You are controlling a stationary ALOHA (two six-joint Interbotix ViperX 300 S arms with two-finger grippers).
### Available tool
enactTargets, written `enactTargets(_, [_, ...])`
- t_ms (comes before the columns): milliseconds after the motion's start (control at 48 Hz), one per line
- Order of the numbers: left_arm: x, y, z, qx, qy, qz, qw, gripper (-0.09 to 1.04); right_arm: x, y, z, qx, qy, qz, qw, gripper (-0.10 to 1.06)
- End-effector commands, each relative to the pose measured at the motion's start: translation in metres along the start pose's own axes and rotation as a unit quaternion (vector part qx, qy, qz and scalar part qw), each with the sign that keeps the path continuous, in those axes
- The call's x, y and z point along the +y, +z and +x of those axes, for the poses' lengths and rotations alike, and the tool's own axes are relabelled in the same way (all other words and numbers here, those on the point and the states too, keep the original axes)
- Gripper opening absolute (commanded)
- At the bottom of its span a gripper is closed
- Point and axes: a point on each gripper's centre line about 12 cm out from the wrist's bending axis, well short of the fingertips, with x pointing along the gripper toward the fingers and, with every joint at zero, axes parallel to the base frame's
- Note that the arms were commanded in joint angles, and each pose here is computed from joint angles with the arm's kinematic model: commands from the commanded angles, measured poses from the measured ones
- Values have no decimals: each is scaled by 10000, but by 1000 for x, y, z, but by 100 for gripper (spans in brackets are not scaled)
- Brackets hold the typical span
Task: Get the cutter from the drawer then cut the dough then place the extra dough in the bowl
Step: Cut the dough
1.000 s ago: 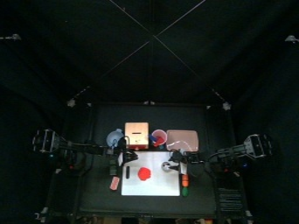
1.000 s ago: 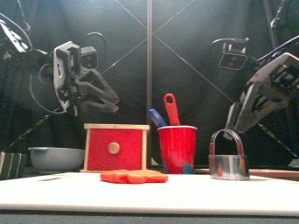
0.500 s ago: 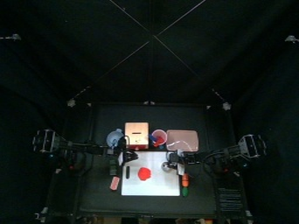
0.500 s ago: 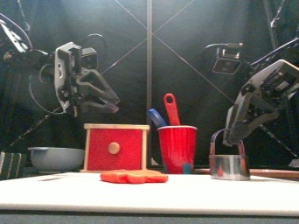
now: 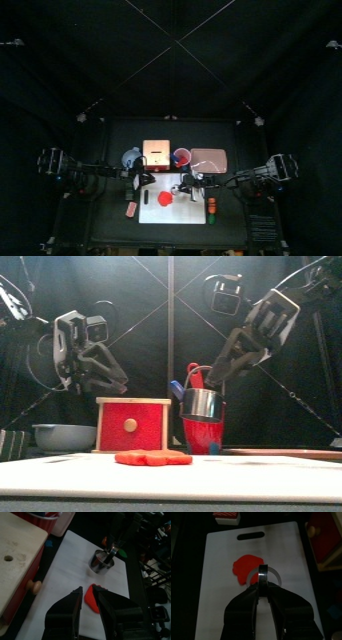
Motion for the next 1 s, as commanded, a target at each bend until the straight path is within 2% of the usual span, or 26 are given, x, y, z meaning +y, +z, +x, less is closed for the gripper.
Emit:
enactTargets(21, [-4,7,-7,-185,-91,24,9998,67,4,24,5,-210,48,37,9998,58])
enactTargets(312, [-4,4,-26,-295,-157,57,9994,67,10,28,33,48,82,25,10000,58])
enactTargets(458, [-5,4,-33,-350,-184,55,9992,67,9,24,37,261,63,40,9996,58])
enactTargets(1000, [-5,4,-36,-356,-176,52,9992,67,9,19,47,406,50,47,9992,58])
